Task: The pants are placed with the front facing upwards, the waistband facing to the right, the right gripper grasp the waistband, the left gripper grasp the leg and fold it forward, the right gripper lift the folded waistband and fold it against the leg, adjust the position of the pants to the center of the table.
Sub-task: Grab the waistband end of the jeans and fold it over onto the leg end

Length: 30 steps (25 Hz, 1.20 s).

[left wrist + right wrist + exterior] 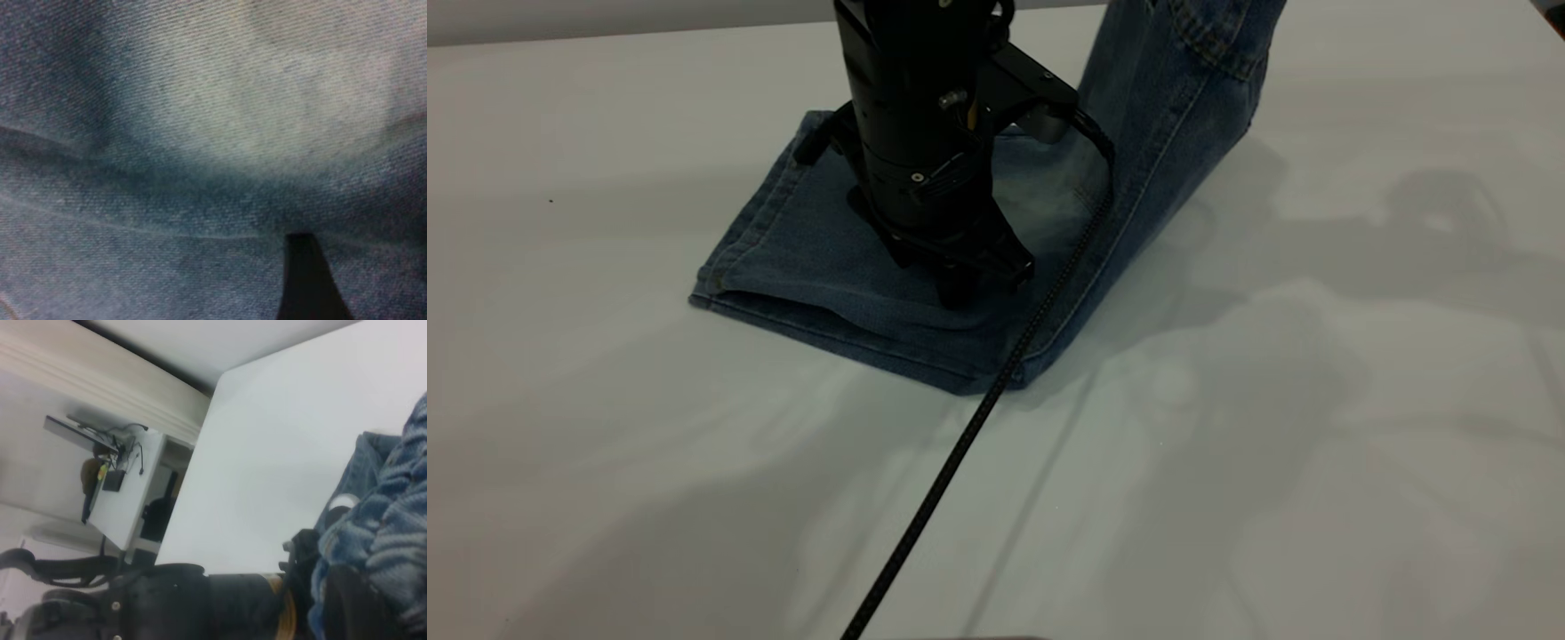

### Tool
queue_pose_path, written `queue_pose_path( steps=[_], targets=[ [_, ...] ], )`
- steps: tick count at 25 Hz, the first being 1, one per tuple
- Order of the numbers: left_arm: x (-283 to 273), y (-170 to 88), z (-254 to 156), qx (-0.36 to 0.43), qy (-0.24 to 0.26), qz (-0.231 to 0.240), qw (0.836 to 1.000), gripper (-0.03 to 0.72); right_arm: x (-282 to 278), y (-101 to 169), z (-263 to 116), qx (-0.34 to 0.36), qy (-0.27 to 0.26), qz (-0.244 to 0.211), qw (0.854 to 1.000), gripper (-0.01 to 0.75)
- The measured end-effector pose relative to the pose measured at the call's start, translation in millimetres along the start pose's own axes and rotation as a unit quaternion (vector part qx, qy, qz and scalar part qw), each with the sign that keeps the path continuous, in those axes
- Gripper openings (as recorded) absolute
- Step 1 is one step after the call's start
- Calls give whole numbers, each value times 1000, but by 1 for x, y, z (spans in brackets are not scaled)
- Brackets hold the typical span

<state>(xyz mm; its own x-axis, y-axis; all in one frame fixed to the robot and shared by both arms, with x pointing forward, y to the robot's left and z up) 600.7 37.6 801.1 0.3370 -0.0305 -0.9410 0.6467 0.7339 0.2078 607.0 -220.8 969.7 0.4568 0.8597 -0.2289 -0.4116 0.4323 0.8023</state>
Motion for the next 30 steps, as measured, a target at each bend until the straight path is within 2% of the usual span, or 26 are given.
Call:
queue_pose_path(
  steps=[4, 9, 15, 18, 21, 25, 27, 30],
  targets=[
    [-27, 19, 6, 20, -6, 33, 999, 382, 0, -1, -3, -5, 11, -2, 1000, 40],
    [-111, 70, 26, -10, -84, 85, 993, 382, 1, 0, -4, -7, 15, -2, 1000, 40],
    [-230, 140, 19, -94, -197, 152, 964, 382, 18, 11, -13, -12, 33, 9, 999, 40],
    [-287, 162, 4, -131, -249, 175, 944, 380, 46, 18, -28, -24, 55, -21, 998, 40],
    [-326, 168, -10, -149, -279, 188, 930, 380, 80, 26, -49, -48, 74, -70, 994, 40],
    [-352, 168, -26, -169, -285, 192, 924, 380, 110, 36, -62, -101, 68, -138, 983, 40],
    [-356, 168, -31, -176, -279, 193, 924, 380, 125, 45, -64, -125, 67, -151, 978, 40],
    [-356, 168, -34, -182, -271, 191, 926, 380, 148, 57, -68, -141, 72, -135, 978, 40]
  ],
)
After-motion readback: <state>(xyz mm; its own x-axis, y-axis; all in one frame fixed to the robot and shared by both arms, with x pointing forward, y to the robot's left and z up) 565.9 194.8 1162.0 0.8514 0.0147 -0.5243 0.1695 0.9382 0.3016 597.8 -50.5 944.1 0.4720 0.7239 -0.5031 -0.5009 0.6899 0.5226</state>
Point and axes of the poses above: a point on each arm's last joint axis where the gripper is mounted, x pointing out along that axis toward the gripper, y along the wrist's bending axis when the last joint is at zero, z = x × y, the point moved 4 cm from there along x, pointing out along that axis toward the gripper, and after that the axes turned 3 degrees about -x, right-handed, at the moved point
